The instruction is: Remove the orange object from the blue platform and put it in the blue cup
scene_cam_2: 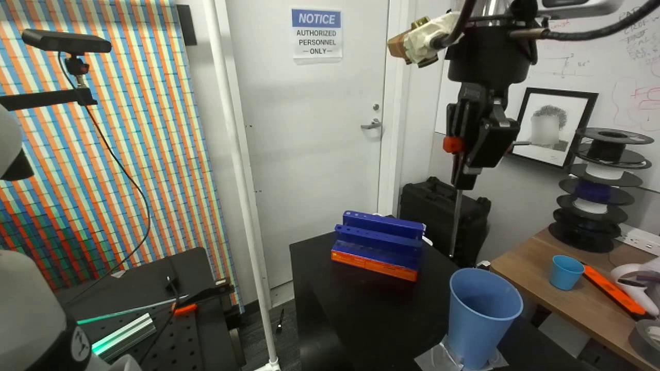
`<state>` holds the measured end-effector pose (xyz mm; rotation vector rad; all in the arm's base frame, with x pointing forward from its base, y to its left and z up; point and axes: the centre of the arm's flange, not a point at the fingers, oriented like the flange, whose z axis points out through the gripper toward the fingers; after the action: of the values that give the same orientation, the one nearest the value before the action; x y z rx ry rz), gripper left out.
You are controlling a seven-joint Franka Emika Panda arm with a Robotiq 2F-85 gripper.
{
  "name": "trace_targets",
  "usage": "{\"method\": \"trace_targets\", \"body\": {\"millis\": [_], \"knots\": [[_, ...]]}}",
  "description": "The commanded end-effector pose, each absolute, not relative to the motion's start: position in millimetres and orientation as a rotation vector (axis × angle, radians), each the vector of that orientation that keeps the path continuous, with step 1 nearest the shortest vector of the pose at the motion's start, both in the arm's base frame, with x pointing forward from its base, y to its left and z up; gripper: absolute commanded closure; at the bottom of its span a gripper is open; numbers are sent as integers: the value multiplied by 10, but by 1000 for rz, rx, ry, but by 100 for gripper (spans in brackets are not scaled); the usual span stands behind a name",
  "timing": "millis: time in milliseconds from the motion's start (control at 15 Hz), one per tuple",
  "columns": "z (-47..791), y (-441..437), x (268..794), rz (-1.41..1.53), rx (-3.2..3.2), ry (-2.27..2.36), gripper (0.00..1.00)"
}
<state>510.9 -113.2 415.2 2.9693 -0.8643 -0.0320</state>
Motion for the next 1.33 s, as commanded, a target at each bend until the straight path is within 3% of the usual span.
{"method": "trace_targets", "body": {"millis": [0,800,867,933,1067,1267], "knots": [[4175,-1225,5090,51,2935,-928,88],[3070,-1400,5500,4,3021,-1003,88],[3014,-1424,5495,-9,3021,-1010,84],[2994,-1449,5476,-23,3024,-1027,62],[2978,-1492,5457,-42,3034,-1058,58],[3140,-1480,5389,-35,3066,-1067,37]]}}
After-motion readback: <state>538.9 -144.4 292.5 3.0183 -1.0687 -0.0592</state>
